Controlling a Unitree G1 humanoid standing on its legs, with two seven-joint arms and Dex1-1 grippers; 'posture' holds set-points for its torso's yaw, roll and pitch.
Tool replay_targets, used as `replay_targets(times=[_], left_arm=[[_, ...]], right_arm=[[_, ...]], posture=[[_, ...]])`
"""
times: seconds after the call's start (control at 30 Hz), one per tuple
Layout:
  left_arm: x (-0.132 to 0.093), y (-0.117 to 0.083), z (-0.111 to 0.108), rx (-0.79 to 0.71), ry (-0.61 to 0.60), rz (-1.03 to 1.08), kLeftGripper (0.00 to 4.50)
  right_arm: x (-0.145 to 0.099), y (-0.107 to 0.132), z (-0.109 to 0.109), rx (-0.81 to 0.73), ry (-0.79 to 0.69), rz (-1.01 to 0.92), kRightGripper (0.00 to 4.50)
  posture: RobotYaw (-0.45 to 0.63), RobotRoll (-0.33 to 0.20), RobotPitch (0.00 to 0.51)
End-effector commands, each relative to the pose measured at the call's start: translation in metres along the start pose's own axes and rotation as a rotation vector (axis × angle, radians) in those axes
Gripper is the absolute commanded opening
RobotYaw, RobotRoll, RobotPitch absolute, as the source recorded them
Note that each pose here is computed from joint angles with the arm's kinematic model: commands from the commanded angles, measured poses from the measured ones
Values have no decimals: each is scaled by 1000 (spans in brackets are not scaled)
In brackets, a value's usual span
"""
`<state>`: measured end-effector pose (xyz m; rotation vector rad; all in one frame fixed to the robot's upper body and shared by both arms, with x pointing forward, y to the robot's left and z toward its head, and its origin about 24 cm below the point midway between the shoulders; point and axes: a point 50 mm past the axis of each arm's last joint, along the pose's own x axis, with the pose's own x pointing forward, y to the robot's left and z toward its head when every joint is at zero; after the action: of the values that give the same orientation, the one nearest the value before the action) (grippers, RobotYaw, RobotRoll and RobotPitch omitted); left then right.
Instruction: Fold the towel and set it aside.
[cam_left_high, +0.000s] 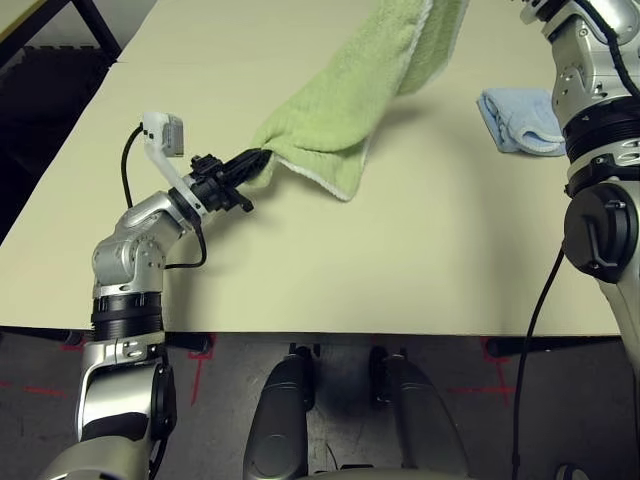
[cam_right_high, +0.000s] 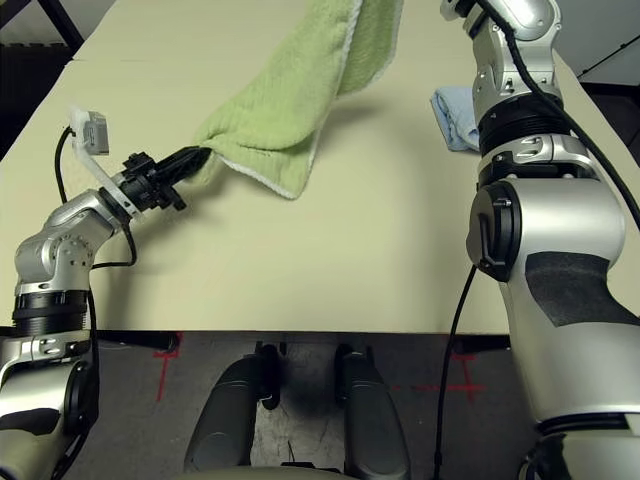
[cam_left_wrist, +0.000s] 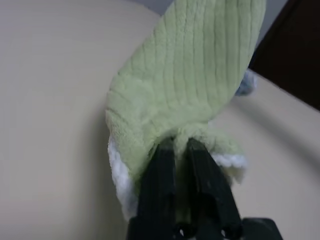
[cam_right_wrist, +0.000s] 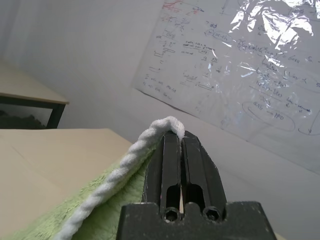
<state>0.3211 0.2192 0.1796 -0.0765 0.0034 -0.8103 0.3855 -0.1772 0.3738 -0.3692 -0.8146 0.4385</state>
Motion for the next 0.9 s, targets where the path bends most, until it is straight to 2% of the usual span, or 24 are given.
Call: replay_targets(times=[0.03, 0.17, 0.27, 0.3, 0.47, 0.6, 0.67, 0.73, 0.9], left_arm=[[-4, 3, -13, 121, 151, 9, 1798], [-18, 11, -21, 373, 383, -19, 3289], [-17, 8, -11, 410, 374, -46, 4460], [-16, 6, -6, 436, 366, -59, 4492], [13, -28, 33, 500, 146, -135, 4492], [38, -64, 45, 536, 33, -225, 4492], [50, -85, 44, 533, 2, -296, 4492], [56, -98, 37, 519, 14, -347, 4492], [67, -105, 12, 542, 129, -380, 4492]], right_arm=[[-2, 0, -5, 8, 23, 4, 0], [-2, 1, -5, 9, 20, 11, 0], [-2, 2, -5, 9, 20, 16, 0], [-2, 2, -5, 9, 21, 17, 0], [-2, 3, -6, 12, 23, 22, 0], [-2, 5, -7, 17, 23, 24, 0], [-1, 6, -7, 22, 24, 25, 0], [0, 8, -8, 28, 21, 28, 0], [2, 15, -10, 48, 15, 38, 0]], posture=[[104, 0, 213], [107, 0, 214], [107, 0, 214], [107, 0, 214], [111, 0, 221], [111, 0, 225], [109, 0, 229], [107, 0, 234], [107, 0, 247]])
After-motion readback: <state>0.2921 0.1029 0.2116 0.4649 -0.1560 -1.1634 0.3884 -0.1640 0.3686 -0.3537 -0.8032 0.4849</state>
